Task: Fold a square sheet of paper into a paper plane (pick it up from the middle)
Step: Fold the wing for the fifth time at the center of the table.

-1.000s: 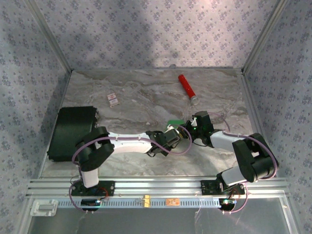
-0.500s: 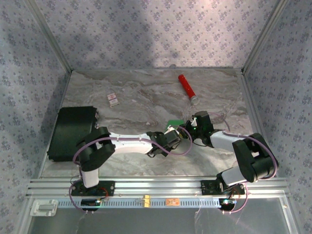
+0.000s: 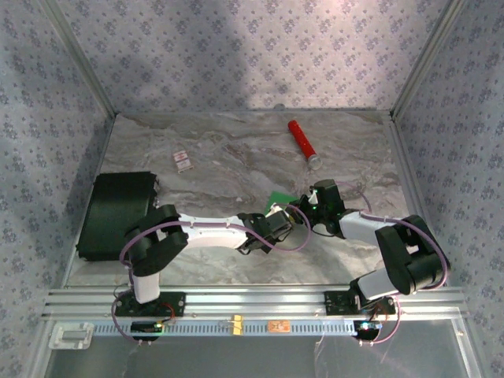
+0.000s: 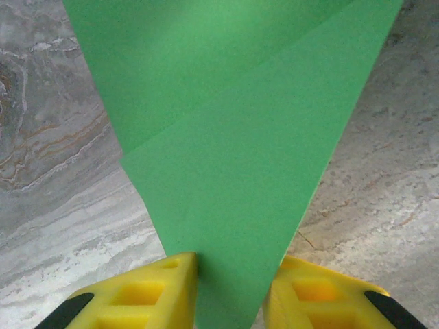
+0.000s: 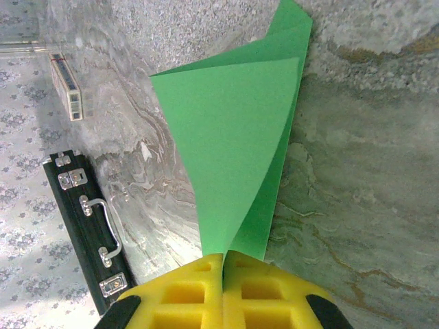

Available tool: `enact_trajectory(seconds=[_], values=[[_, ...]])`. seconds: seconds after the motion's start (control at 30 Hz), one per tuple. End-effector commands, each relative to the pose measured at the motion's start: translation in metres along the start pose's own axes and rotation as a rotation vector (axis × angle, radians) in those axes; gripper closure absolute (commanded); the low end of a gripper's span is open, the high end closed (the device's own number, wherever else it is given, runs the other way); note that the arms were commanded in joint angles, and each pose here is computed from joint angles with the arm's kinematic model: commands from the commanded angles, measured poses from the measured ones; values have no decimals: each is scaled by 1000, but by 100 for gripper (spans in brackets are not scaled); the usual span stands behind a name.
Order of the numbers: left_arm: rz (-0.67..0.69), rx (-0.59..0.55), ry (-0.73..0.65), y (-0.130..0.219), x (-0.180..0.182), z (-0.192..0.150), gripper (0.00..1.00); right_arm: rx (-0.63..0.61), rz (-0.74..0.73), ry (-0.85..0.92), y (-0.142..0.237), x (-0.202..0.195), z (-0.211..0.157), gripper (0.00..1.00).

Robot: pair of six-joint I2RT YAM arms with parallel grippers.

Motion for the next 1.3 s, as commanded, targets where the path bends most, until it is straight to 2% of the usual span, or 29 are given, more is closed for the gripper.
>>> enact_trajectory(seconds=[0.0, 0.4, 0.5, 0.67, 0.9, 1.27], values=[[9, -26, 4, 9, 2, 4, 71, -14, 9, -4, 2, 4, 0, 95], [2, -44, 19, 11, 3, 3, 75, -18, 5, -5, 2, 3, 0, 95], [0, -51, 21, 12, 3, 4, 72, -16, 4, -4, 2, 3, 0, 95], [1, -60, 25, 13, 4, 4, 72, -18, -1, -6, 2, 1, 0, 95], [-9, -51, 19, 11, 2, 2, 81, -16, 2, -6, 1, 2, 0, 95], [-10, -44, 17, 9, 1, 1, 89, -14, 5, -2, 2, 3, -1, 93]])
Point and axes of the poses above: each hand's point on the last joint's axis, 136 mm out from that joint toward the fingers, its own y axis back along the fingers, its own x axis along the line the jaws close on, z = x × y, the point moved 4 cm from there along y, back along the fingers, and after that the axes turned 11 degrees about -y, right-handed, at the moved point
